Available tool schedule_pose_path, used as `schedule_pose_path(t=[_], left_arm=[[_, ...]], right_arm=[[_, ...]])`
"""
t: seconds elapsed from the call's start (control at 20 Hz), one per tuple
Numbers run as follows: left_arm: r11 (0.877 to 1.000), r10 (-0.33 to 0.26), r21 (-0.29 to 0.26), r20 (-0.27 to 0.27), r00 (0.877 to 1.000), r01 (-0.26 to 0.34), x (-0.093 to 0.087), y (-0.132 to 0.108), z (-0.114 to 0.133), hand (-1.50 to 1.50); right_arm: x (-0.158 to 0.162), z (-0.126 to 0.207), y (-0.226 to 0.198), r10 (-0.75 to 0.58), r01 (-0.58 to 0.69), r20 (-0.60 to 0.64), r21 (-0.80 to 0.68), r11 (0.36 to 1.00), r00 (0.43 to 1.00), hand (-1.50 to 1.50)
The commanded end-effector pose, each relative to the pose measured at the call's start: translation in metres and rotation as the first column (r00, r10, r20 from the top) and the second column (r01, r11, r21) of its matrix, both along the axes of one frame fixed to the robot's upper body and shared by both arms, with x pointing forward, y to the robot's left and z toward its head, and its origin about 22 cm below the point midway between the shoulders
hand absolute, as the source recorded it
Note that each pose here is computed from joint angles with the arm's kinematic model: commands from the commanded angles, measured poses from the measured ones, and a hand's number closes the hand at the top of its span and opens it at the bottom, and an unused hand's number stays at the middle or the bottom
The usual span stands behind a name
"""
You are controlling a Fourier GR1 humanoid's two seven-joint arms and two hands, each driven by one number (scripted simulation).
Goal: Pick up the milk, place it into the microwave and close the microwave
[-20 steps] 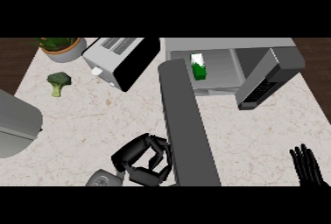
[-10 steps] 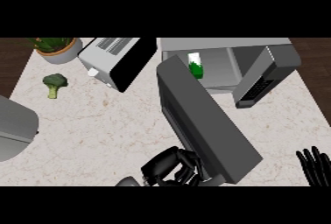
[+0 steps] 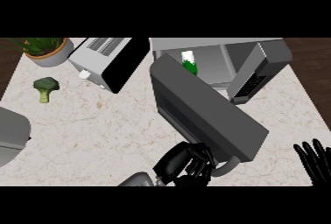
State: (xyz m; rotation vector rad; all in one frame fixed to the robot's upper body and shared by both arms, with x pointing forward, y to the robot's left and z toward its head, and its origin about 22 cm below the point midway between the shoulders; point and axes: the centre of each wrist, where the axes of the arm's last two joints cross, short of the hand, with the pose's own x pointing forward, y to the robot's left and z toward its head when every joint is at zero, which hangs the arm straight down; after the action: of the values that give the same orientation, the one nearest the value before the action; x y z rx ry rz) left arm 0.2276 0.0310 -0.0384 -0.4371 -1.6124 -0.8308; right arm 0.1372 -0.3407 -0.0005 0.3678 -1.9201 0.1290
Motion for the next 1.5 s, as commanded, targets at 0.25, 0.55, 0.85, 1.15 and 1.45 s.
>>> schedule_pose_path(t=[0.25,0.55,0.85,1.15,1.45], left_arm=[[0.991,0.110,-0.081,0.061,0.992,-0.105,0.016,-0.032,0.033,1.50],[0.969,0.226,-0.121,0.093,0.970,-0.215,0.043,-0.035,0.047,1.50],[0.947,0.300,-0.152,0.098,0.949,-0.284,0.073,-0.039,0.069,1.50],[0.928,0.353,-0.161,0.086,0.932,-0.336,0.095,-0.036,0.075,1.50],[0.900,0.399,-0.207,0.034,0.916,-0.384,0.117,-0.032,0.088,1.50]], right_arm=[[0.005,0.039,0.016,0.140,-0.140,0.044,-0.005,0.990,0.989,-1.50],[0.000,0.045,0.019,0.131,-0.131,0.032,0.014,0.991,0.991,-1.50],[0.002,0.061,0.028,0.146,-0.147,0.038,0.008,0.989,0.989,-1.50],[0.004,0.076,0.022,0.162,-0.162,0.035,-0.018,0.987,0.986,-1.50],[0.005,0.082,0.021,0.152,-0.152,0.041,-0.005,0.988,0.988,-1.50]])
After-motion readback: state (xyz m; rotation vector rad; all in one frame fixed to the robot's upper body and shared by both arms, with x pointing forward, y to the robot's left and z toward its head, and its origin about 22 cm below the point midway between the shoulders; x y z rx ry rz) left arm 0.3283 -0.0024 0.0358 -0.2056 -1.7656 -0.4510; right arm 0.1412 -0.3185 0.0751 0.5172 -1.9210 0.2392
